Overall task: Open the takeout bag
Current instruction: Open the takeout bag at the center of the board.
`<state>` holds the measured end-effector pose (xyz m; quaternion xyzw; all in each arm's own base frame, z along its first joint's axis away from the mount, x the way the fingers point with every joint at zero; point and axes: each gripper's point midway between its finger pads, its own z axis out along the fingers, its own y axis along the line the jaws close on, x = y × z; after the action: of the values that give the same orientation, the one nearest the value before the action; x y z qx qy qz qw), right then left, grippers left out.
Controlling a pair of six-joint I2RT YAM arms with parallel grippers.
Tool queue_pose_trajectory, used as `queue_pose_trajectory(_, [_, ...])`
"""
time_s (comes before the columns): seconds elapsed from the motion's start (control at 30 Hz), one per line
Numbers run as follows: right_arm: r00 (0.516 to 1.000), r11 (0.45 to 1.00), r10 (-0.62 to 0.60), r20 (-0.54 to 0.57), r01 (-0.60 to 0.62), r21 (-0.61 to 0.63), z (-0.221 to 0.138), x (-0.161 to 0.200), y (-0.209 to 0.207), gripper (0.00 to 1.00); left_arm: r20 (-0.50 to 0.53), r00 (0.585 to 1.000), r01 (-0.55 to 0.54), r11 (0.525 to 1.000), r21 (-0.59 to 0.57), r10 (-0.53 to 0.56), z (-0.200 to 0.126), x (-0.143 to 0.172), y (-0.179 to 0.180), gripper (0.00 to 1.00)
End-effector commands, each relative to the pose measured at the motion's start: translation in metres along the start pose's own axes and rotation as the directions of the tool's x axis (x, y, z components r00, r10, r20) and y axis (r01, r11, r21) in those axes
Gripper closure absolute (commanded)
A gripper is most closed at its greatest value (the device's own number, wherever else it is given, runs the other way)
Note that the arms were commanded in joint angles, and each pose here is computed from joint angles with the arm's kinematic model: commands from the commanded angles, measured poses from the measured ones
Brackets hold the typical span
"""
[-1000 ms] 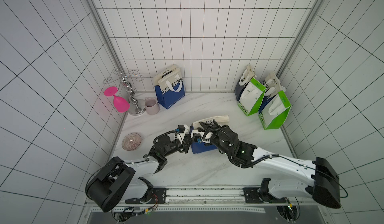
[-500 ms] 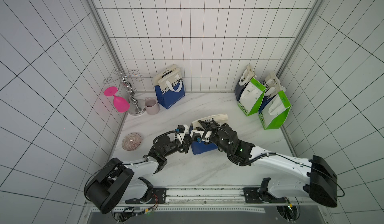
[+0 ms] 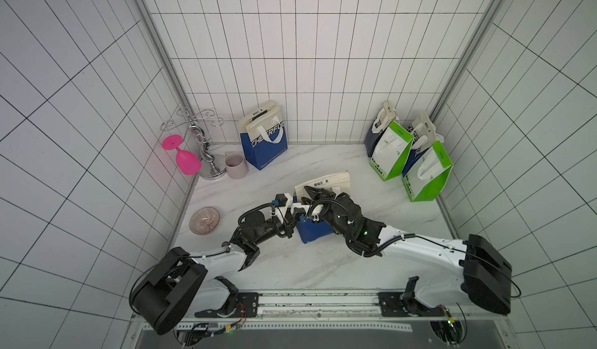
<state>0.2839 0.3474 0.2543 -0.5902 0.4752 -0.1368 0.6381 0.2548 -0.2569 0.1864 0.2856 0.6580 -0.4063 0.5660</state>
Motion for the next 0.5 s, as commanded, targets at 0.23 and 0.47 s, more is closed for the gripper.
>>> queue_pose_trajectory(0.23, [1.000,0.992,0.006,-0.030,-0.002,0.127,0.013,-0.002,-0.036,0.63,0.068,0.995,-0.074,0.994,0.083,0.069,0.003,-0.025,-0.021,1.00])
queue_pose_trajectory(0.47, [1.000,0.989,0.026,-0.007,-0.025,0.144,0.015,-0.010,-0.051,0.68,0.064,0.996,-0.075,0.994,0.086,0.069,0.004,-0.024,-0.022,1.00])
